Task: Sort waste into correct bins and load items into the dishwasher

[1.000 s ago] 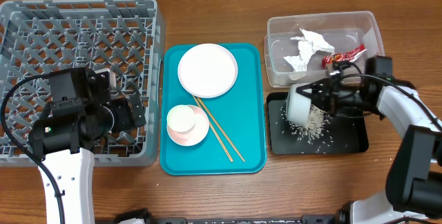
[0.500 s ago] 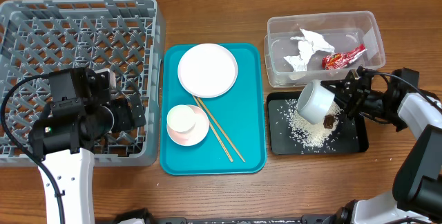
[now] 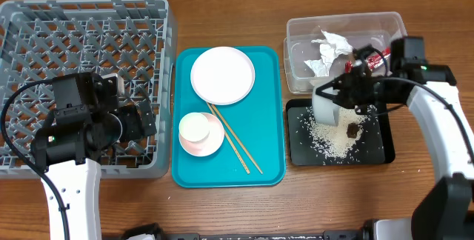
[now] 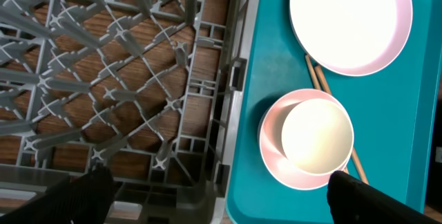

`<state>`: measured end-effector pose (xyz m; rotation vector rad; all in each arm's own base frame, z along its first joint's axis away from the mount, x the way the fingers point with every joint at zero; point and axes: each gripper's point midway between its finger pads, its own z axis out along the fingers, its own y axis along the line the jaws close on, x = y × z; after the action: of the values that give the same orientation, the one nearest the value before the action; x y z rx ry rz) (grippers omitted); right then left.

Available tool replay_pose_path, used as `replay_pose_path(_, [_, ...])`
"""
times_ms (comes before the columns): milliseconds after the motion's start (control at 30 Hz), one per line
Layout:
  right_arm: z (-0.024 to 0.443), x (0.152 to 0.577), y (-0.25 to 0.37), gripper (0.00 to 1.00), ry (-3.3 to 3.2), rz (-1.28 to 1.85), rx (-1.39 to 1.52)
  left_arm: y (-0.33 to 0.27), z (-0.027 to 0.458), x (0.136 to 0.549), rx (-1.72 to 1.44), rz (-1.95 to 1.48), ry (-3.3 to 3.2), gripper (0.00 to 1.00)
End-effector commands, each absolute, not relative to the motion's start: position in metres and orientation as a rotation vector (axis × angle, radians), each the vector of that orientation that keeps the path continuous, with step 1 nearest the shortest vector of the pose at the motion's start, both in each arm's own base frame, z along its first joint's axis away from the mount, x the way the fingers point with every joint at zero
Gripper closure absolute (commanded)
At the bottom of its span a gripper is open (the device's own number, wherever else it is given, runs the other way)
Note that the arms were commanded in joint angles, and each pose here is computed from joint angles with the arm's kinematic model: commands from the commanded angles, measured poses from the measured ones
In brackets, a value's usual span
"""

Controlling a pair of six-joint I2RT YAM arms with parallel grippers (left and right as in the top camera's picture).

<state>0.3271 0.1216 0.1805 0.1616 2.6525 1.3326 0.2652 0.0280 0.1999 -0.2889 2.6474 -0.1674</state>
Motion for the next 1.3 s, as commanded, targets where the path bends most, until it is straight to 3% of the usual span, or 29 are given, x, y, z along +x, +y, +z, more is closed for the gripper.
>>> replay_pose_path(0, [0.177,0.329,0.158,0.96,2.71,0.962,-0.152,0.028,0.208,0.269,-0.261,-0.171,2.624,0.0])
replay_pose_path(300, [0.137,0.31,0.293,0.96,2.561,0.539,-0.723,0.028,0.208,0.269,-0.264,-0.173,2.624,0.0])
replay_pose_path(433, [0.096,0.306,0.314,0.96,2.624,0.531,-0.755,0.027,0.207,0.268,-0.266,-0.174,2.632,0.0])
replay_pose_path(567, [0.064,0.308,0.317,0.89,2.698,0.515,-0.714,0.028,0.207,0.268,-0.265,-0.173,2.63,0.0])
replay_pose_path(667, [0.064,0.307,0.318,0.83,2.7,0.525,-0.718,0.028,0.207,0.268,-0.266,-0.174,2.631,0.0])
replay_pose_path(767, [0.073,0.304,0.323,0.7,2.711,0.564,-0.73,0.027,0.207,0.268,-0.265,-0.174,2.631,0.0])
replay_pose_path(933, [0.129,0.318,0.337,0.58,2.663,0.594,-0.729,0.028,0.207,0.268,-0.266,-0.174,2.631,0.0])
replay_pose_path(1067, [0.151,0.313,0.358,0.53,2.62,0.639,-0.739,0.027,0.207,0.268,-0.266,-0.174,2.631,0.0])
replay_pose_path(1267, [0.13,0.295,0.369,0.53,2.67,0.592,-0.665,0.027,0.207,0.268,-0.267,-0.174,2.631,0.0])
